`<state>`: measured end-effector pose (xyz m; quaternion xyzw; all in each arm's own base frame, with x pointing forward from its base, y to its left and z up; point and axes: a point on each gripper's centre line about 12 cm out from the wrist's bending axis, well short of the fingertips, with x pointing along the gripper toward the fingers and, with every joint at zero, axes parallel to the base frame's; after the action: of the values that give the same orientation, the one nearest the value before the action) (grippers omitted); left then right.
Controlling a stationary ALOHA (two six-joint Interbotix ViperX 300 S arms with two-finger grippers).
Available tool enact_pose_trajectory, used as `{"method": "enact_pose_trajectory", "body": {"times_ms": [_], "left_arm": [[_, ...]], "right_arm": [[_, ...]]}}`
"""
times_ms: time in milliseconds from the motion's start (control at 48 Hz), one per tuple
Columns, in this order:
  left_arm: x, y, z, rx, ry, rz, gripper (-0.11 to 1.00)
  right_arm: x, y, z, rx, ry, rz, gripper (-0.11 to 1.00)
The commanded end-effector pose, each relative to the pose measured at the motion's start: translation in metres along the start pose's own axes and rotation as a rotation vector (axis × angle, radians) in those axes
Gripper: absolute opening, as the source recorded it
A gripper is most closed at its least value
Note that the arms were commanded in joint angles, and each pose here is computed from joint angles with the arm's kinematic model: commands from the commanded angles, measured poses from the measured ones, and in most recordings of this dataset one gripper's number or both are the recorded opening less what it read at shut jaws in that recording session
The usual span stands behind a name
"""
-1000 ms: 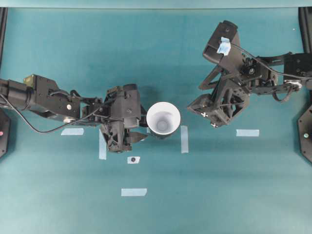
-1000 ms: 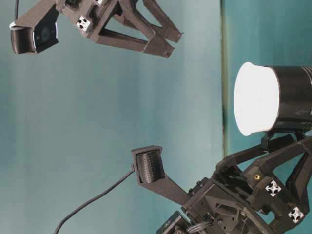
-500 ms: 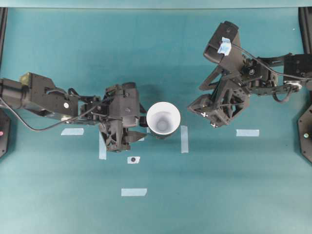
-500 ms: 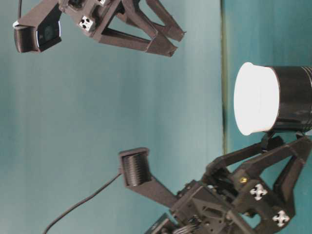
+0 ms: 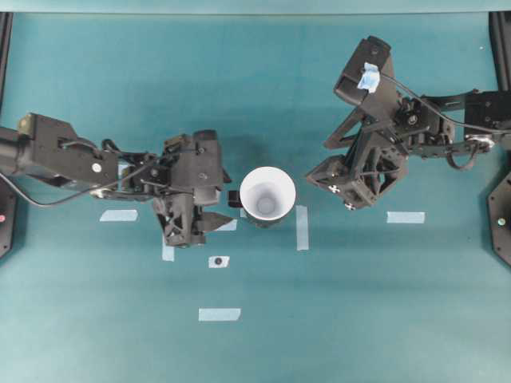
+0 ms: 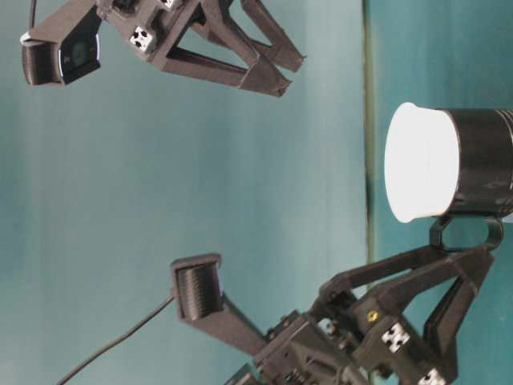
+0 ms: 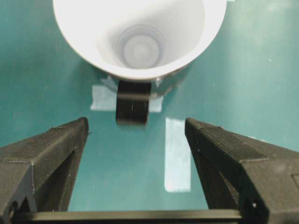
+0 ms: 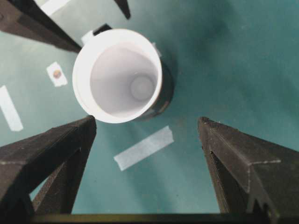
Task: Holding the cup holder with the left arm, the right arm places the cup into the cup holder.
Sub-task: 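Open the left gripper and withdraw it from the holder handle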
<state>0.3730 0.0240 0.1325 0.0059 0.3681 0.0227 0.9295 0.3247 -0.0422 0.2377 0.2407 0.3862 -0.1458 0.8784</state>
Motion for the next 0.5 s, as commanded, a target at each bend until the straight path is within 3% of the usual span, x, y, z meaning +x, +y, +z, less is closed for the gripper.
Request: {"method": "enact_pose_trajectory", "body": {"times_ms": [0,479], "left_arm": [[-0.015,0.001,0.013,-0.003,-0.041,0.003,0.89],[-0.049,0.000,0.014,0.000,-0.081,0.002,0.89]], "right_arm": [[-0.007,0.004,0.004,0.005,-0.026,0.017,0.93],[-0.008,0.004,0.004,0.005,-0.027,0.018,0.93]]}}
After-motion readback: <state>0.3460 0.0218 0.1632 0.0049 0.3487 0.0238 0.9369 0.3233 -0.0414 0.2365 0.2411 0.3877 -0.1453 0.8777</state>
